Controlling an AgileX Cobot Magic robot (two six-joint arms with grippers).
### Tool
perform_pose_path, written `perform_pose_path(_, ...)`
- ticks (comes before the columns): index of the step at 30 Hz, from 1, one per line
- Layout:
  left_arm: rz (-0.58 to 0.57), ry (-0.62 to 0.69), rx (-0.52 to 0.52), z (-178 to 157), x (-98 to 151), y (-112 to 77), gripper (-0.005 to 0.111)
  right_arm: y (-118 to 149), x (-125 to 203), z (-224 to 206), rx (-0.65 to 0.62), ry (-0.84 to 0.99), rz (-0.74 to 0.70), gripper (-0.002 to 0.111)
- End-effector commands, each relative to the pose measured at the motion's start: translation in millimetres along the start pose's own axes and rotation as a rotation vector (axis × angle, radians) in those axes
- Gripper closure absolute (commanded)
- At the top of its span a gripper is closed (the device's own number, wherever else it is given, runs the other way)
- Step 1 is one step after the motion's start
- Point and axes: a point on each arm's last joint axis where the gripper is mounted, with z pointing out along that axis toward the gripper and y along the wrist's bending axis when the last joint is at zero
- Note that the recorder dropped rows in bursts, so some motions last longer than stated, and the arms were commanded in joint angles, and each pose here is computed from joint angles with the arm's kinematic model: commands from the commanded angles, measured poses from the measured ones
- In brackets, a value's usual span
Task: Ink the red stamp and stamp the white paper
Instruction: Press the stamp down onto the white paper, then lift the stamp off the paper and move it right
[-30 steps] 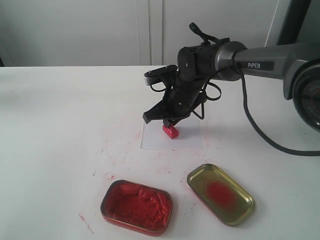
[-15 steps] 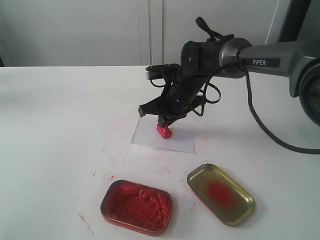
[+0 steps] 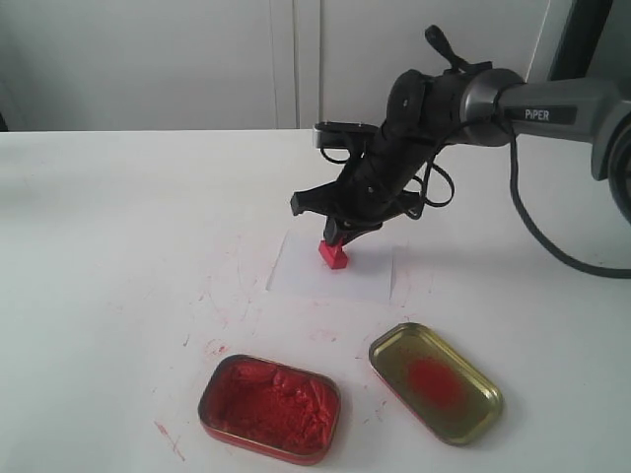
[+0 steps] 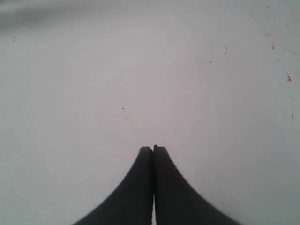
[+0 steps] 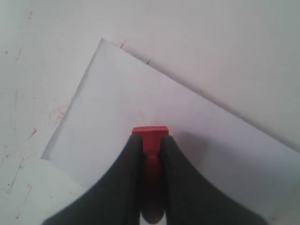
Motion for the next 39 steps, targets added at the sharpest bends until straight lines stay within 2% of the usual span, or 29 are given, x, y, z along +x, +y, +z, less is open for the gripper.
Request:
perform_pose_path(1, -0.007, 0.01, 0.003, 1, 3, -0.4, 0.107, -6, 1, 0, -0.015, 0.006, 0.01, 0.108)
perform_pose_path(15, -0.007, 0.01, 0.003, 1, 3, -0.4, 0.107, -4, 2, -4, -0.029, 0.021, 0.017, 0.108)
perform_pose_path(28, -0.007, 0.01, 0.003, 1, 3, -0.4, 0.107, -2, 11, -40, -0.089, 0.072, -0.02, 0.108)
perform_pose_path(39, -0.007, 0.01, 0.003, 1, 3, -0.4, 0.107, -40, 46, -70, -0.159, 0.01, 0.064, 0.108)
